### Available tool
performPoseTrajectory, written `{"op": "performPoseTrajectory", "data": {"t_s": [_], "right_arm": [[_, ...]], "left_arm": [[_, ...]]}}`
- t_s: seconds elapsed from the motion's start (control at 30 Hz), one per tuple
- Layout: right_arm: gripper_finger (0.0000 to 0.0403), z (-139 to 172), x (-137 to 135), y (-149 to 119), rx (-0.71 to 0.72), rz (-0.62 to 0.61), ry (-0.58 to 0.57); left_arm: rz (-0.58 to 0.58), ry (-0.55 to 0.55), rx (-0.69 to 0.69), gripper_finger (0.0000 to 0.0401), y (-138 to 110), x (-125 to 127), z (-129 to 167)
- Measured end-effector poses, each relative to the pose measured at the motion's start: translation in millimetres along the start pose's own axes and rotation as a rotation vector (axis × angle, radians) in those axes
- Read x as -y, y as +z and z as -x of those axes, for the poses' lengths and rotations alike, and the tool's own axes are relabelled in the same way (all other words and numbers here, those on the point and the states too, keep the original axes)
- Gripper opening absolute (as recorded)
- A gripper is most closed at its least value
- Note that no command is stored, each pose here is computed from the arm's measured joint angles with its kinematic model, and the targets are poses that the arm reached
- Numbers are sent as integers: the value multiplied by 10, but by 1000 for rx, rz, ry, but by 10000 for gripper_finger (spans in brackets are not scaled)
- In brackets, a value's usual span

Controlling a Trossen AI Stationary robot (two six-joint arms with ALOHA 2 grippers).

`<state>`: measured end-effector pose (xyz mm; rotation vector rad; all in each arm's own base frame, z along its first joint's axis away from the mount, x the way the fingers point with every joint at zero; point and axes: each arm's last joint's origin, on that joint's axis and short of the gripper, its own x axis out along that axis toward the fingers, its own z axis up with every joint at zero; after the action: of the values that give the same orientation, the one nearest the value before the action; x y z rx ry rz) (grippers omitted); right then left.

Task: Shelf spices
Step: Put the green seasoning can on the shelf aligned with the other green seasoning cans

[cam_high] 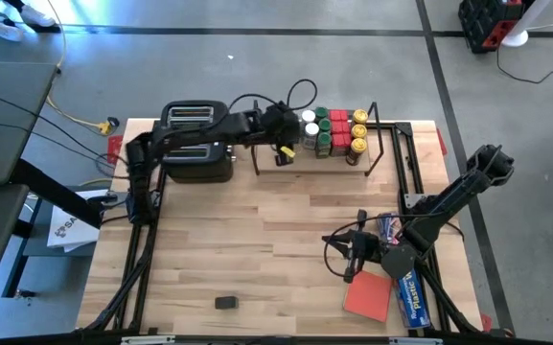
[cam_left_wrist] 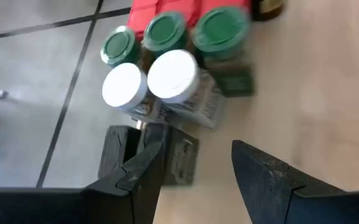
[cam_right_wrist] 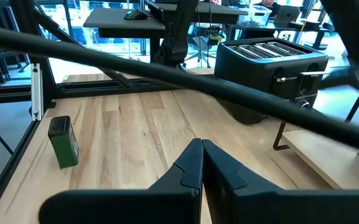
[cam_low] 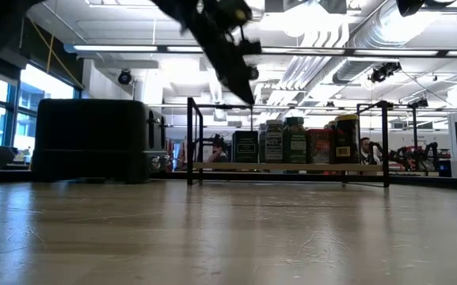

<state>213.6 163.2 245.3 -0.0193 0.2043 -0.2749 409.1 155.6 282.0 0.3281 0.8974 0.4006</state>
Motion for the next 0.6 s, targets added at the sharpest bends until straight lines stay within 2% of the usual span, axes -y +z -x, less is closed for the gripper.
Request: {"op": "performPoseTrajectory", "data": {"t_s": [0.17,0.33,0.47,0.6], "right_arm": [[0,1,-2,-4,-3,-3,5],[0,111,-69,-20,12,31,6],[0,321,-144,-23,64,57,-54],[0,522,-205,-43,106,65,-104]], "left_arm": [[-40,-81,-19,184,87,250,690],[-95,-177,15,184,98,862,1482],[-90,-226,84,184,-130,1521,1981],[55,-228,175,184,-551,2107,2372]]}}
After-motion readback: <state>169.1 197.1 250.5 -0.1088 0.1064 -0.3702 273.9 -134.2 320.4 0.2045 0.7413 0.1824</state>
